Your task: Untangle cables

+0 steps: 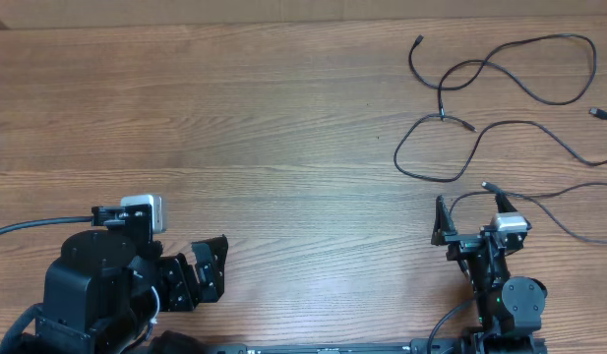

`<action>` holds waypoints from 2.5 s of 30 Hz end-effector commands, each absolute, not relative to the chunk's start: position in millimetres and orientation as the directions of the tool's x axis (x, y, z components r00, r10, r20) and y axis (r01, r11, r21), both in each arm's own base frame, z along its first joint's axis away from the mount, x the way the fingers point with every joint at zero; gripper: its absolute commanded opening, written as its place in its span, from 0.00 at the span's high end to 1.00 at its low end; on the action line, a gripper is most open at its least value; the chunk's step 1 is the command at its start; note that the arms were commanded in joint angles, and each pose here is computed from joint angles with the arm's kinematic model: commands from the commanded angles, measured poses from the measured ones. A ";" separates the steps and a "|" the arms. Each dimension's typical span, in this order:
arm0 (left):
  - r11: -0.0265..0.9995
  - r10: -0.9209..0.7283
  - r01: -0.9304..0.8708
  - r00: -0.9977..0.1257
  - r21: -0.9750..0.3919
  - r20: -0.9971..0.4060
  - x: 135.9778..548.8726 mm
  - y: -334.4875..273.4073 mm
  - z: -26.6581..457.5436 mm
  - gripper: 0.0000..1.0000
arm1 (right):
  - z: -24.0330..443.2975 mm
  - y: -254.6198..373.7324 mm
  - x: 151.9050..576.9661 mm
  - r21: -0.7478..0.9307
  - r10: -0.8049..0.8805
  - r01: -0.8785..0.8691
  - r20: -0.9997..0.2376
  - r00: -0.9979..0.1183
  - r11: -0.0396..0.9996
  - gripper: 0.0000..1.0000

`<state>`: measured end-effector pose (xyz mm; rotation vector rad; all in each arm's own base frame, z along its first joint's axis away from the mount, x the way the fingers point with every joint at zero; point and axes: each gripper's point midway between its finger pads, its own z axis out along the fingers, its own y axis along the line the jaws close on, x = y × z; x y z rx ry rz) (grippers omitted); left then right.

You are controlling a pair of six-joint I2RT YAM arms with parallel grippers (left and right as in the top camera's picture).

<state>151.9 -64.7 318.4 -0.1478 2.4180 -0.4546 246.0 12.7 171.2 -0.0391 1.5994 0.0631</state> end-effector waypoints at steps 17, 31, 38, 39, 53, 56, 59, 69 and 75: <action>0.951 -0.206 -0.005 -0.754 -0.308 -0.624 160.1 -52.7 316.5 0.00 | 169.5 10.4 246.2 0.021 0.020 -0.053 -0.999 -0.026 0.998 0.00; 0.924 0.045 0.324 -0.619 -0.203 -0.784 185.0 -78.4 327.3 0.00 | 169.5 10.4 246.2 0.021 0.020 -0.053 -0.999 -0.026 0.998 0.00; 0.935 0.049 0.309 -0.598 -0.174 -0.800 196.9 -72.1 305.9 0.00 | 169.5 10.4 246.2 0.021 0.020 -0.053 -0.999 -0.026 0.998 0.00; 0.937 0.046 0.303 -0.600 -0.174 -0.799 196.1 -70.7 303.1 0.00 | 169.6 10.4 246.2 0.021 0.020 -0.053 -0.999 -0.025 0.998 0.00; 0.944 0.083 0.315 -0.517 -0.099 -0.852 189.5 -60.3 286.2 0.01 | 169.6 10.4 246.2 0.021 0.020 -0.053 -0.999 -0.025 0.998 0.00; 0.940 0.075 0.326 -0.476 -0.097 -0.876 192.4 -62.0 285.7 0.00 | 169.6 10.4 246.2 0.021 0.020 -0.053 -0.999 -0.025 0.998 0.00; 0.940 0.070 0.331 -0.433 -0.086 -0.898 198.9 -62.5 281.2 0.01 | 169.6 10.4 246.2 0.021 0.020 -0.053 -0.999 -0.025 0.998 0.00; 0.939 0.060 0.338 -0.337 -0.061 -0.939 210.5 -63.5 245.7 0.01 | 169.6 10.4 246.2 0.021 0.020 -0.053 -0.999 -0.025 0.998 0.00; 0.949 0.046 0.311 -0.280 -0.045 -0.959 209.6 -56.7 235.0 0.01 | 169.6 10.4 246.2 0.021 0.020 -0.053 -0.999 -0.025 0.998 0.00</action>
